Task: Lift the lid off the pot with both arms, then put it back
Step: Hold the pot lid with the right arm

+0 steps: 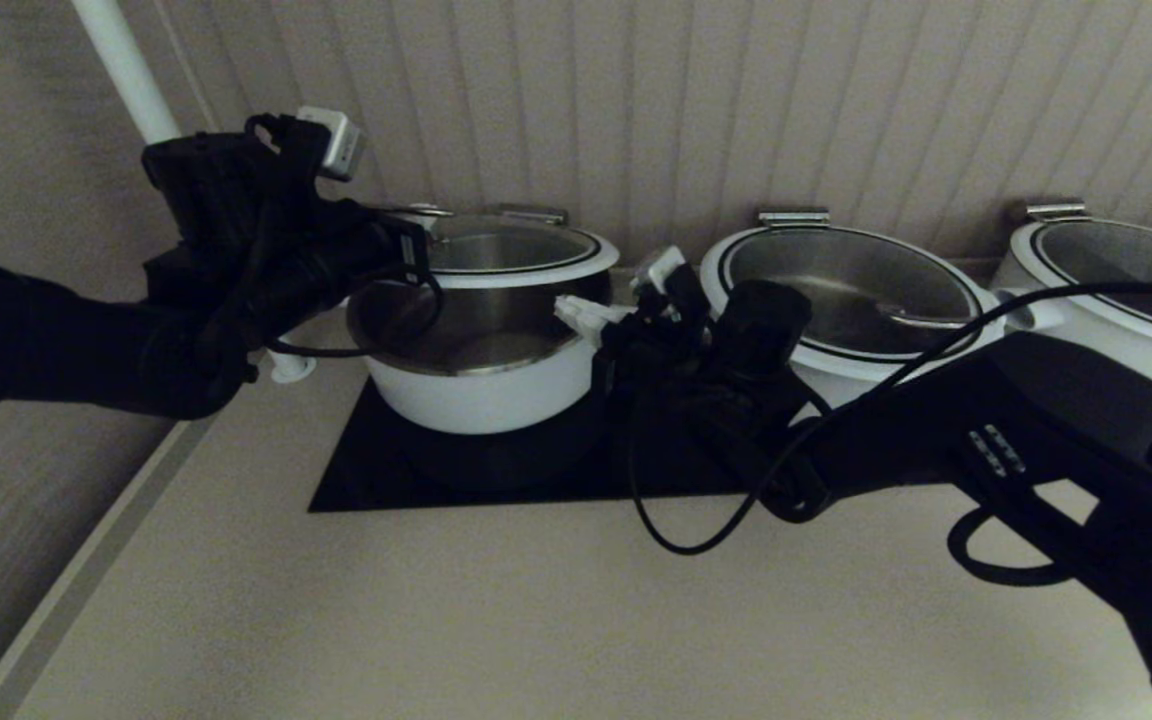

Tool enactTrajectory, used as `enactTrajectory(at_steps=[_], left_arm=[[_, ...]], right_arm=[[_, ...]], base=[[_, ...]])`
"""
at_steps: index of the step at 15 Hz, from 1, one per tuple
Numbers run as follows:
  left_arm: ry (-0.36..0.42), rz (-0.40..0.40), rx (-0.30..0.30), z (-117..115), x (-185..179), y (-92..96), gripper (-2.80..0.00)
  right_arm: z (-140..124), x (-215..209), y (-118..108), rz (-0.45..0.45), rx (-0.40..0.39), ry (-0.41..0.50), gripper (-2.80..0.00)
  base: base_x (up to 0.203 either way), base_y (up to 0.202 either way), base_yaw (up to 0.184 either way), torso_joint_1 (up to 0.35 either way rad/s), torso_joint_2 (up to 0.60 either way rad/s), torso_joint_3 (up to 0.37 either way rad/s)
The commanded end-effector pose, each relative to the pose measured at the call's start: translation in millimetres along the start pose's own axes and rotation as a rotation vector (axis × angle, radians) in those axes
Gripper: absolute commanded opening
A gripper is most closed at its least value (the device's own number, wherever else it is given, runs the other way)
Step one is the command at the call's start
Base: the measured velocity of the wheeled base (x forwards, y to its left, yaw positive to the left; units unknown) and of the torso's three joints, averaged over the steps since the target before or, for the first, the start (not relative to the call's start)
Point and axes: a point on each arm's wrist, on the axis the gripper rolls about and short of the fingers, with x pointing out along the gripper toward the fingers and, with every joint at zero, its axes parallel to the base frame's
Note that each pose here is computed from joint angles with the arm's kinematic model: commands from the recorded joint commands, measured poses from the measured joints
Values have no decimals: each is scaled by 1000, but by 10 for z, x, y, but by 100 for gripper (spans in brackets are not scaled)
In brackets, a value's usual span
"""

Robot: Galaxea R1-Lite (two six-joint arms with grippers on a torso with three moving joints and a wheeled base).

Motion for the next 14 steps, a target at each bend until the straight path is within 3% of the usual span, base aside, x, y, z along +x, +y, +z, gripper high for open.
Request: enactTrajectory(at_steps=[1, 14], left_arm=[[-3, 0, 0, -1, -1, 3, -280], [57, -7, -6, -111, -182, -34, -280]], right_arm=[[28, 41, -20, 0, -8, -18, -280], [131, 109, -88, -8, -20, -39, -280]], base=[[0, 0, 0, 0, 0, 0], [0, 0, 0, 0, 0, 0]])
